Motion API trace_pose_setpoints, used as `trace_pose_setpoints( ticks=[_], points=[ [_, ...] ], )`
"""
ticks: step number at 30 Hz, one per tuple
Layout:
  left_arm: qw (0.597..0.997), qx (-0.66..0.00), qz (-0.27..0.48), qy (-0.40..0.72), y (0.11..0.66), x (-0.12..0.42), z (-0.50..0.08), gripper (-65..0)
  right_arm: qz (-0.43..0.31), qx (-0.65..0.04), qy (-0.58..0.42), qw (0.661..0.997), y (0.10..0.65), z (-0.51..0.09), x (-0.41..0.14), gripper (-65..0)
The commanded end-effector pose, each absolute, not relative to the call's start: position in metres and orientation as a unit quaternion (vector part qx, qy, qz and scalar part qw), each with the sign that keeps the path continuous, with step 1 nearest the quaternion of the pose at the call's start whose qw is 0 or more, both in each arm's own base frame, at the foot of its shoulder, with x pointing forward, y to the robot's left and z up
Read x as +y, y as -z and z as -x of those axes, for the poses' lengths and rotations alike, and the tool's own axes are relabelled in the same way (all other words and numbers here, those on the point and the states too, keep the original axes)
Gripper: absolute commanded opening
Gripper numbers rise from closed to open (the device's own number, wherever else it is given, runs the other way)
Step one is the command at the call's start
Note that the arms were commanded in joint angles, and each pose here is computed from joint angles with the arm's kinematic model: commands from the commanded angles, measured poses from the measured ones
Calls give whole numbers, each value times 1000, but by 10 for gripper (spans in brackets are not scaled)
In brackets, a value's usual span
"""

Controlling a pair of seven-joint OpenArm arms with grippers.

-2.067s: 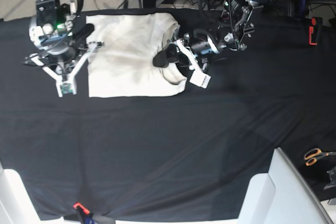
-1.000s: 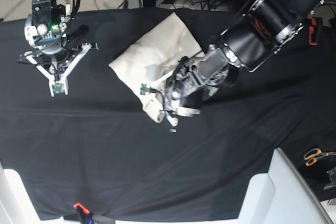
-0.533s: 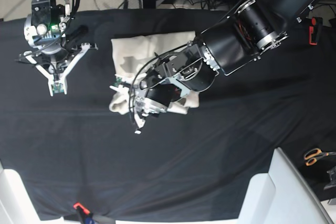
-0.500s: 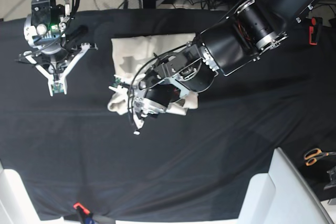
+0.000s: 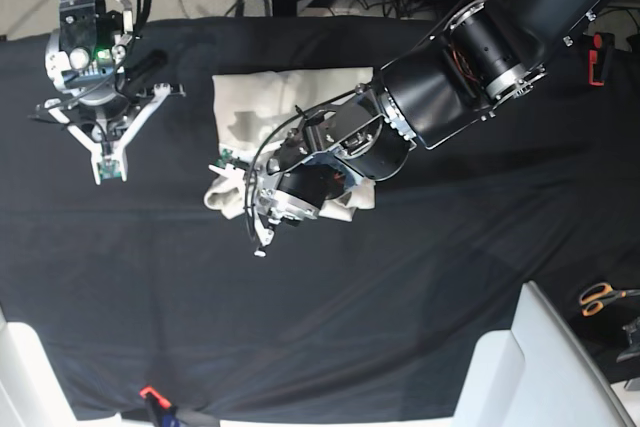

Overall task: Fold the T-shirt properly
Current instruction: 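Press and tuck the bundle's corner with the left gripper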

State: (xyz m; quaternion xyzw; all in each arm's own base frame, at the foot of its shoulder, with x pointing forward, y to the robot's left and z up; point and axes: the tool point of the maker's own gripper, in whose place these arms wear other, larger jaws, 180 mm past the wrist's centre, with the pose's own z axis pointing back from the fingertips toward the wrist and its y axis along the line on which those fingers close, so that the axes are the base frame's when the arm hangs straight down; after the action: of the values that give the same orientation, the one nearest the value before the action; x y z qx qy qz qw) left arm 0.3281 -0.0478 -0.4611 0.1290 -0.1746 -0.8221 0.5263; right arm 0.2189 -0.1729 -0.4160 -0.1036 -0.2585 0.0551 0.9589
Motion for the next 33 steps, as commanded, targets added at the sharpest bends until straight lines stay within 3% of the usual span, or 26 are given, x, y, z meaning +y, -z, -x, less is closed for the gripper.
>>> trace_pose_setpoints(
  ticks=[1,27,28,30,33],
  points=[
    [523,-204,-132,817,443,-65,-341,-650,110,-270,-55,955,412,-224,-176,-648],
    [534,-175,-163,811,447,-47,-350,-650,109,-261,-53,958,419,-224,-176,-648],
    [533,-175,-166,811,446,-46,-352,-625,108,-261,-54,958,419,-224,-175,-648],
    [532,-179,-174,809,441,-45,-359,-504,107,-261,-54,958,419,-224,-174,-648],
    [531,-183,-181,807,434,-45,-367,-370,107,-262,-55,958,419,-224,-174,-648]
  ],
)
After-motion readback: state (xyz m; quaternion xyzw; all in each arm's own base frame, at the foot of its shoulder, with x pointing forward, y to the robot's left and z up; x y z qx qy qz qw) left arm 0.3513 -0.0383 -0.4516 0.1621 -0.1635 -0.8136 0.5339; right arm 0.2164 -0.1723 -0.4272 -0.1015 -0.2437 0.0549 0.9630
